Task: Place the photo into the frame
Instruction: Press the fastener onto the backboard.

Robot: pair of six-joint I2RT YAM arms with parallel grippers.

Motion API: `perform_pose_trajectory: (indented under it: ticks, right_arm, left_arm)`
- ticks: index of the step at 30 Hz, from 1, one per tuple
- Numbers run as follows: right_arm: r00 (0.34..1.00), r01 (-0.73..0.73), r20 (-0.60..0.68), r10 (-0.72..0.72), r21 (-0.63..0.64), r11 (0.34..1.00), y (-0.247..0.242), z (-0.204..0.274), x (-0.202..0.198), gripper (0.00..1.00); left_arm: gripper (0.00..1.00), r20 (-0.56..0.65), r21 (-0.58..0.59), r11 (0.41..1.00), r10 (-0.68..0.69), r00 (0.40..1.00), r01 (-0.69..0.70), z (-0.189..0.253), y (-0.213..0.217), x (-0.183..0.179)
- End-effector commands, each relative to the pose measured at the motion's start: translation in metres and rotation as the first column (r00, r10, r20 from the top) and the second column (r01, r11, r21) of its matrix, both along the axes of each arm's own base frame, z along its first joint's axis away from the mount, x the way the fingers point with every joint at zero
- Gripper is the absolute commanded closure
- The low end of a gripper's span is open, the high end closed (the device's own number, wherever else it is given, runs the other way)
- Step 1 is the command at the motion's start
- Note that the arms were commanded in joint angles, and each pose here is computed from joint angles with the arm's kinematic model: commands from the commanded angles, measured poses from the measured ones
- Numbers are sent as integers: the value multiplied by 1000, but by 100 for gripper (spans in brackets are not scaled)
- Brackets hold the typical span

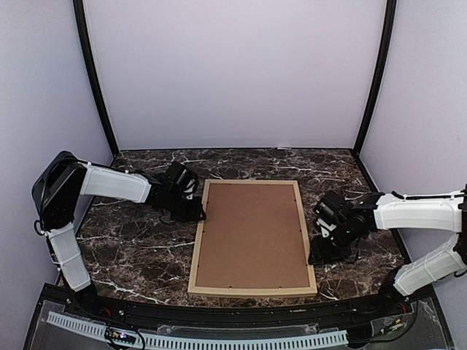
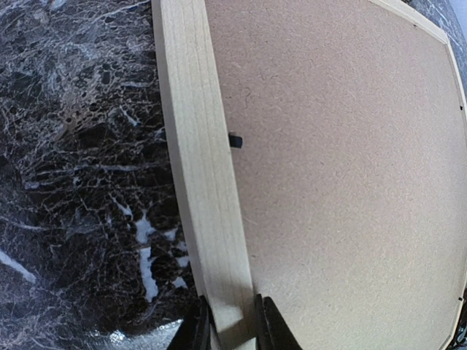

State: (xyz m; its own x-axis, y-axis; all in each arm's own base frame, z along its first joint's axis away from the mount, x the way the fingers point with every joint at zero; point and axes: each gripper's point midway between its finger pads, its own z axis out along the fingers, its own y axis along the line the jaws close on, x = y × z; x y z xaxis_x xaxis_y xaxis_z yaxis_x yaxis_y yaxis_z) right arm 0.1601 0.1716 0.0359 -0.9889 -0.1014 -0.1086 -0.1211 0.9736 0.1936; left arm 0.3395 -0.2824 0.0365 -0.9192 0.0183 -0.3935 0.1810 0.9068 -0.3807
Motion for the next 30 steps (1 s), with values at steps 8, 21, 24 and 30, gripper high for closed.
perform_pose_trajectory:
  ticks: [8, 21, 24, 30]
  right_arm:
    - [999, -39, -31, 38, -31, 999, 5, -6, -12, 48]
    - [996, -66, -59, 66, -4, 998, 23, -13, -21, 48]
    - [995, -67, -67, 67, 10, 998, 29, -18, -23, 48]
    - [995, -60, -85, 60, 1, 998, 30, -30, -27, 49]
  left_arm:
    - [94, -95, 60, 997, -45, 994, 51, -33, 5, -24]
    - [94, -97, 58, 997, -42, 994, 48, -33, 5, -25]
    - [94, -95, 55, 998, -38, 995, 44, -34, 5, -25]
    - [94, -100, 57, 997, -38, 994, 44, -36, 6, -28]
